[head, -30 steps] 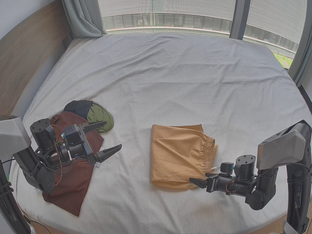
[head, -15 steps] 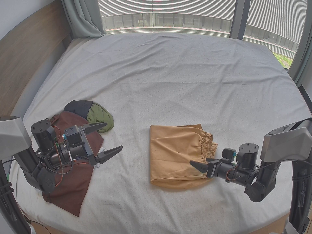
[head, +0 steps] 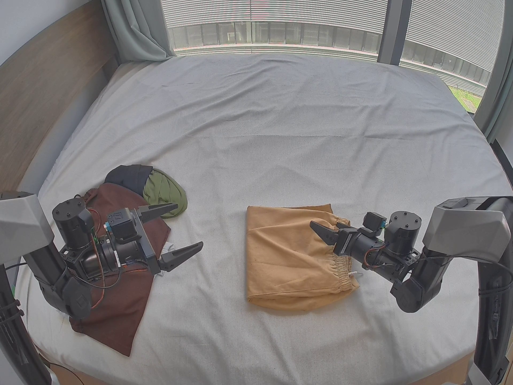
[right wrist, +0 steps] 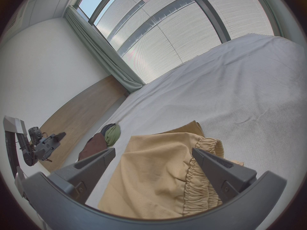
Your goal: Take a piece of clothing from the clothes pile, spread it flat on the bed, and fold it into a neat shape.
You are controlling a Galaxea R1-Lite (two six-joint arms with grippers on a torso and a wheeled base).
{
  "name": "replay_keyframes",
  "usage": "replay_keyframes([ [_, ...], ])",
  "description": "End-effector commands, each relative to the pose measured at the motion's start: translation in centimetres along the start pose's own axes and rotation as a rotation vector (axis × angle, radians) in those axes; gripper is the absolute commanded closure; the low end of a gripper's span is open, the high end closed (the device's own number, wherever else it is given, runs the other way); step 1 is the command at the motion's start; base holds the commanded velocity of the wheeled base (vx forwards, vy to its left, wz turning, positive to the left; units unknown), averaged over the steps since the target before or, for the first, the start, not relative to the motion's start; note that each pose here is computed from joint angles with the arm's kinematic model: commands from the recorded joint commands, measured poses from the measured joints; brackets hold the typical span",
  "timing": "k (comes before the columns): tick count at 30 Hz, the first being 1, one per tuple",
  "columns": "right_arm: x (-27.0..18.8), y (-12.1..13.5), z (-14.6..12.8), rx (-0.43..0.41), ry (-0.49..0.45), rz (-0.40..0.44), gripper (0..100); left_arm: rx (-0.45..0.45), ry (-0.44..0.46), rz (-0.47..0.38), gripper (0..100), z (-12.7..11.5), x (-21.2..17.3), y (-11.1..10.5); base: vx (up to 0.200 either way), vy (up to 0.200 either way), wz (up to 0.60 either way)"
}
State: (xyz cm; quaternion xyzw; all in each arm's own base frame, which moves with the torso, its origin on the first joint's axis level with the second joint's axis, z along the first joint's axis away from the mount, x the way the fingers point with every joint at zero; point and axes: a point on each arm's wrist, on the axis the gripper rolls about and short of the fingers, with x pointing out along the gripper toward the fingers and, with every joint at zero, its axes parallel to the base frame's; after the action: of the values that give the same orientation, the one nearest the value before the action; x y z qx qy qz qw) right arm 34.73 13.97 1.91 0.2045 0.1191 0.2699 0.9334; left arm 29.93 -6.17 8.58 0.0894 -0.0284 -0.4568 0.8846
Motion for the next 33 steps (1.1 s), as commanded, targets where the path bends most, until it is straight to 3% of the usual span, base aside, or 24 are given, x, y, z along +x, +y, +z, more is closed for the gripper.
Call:
replay_keyframes([
  [1,0.8,-1.6,-1.3,0.010,0.014,-0.041,0,-0.003,0.002,-0.003,0,-0.1,0.1,-0.1,0.000,0.000,0.00],
  [6,1.2,-3.5,-2.3,0.005,0.021,-0.091,0,-0.001,0.001,-0.003,0,0.0,0.0,-0.1,0.000,0.000,0.00],
  [15,1.3,-3.7,-2.3,0.008,0.020,-0.092,0,-0.001,0.001,-0.003,0,0.0,0.0,-0.1,0.000,0.000,0.00],
  [22,-1.0,-1.3,0.3,-0.007,0.003,-0.052,0,-0.001,0.001,-0.003,0,0.0,0.0,-0.1,0.000,0.000,0.00],
  [25,-3.7,-0.4,0.7,-0.009,0.054,-0.036,0,-0.005,0.003,-0.003,0,-0.1,0.0,-0.1,0.000,0.000,0.00],
  [27,-5.9,-0.6,0.0,-0.030,0.122,-0.052,0,-0.005,0.003,-0.003,0,-0.1,0.1,-0.1,0.000,0.000,0.00],
  [33,-7.7,-1.7,-1.0,-0.009,0.196,-0.074,0,-0.010,0.007,-0.006,0,-0.2,0.0,-0.2,0.000,0.000,0.00],
])
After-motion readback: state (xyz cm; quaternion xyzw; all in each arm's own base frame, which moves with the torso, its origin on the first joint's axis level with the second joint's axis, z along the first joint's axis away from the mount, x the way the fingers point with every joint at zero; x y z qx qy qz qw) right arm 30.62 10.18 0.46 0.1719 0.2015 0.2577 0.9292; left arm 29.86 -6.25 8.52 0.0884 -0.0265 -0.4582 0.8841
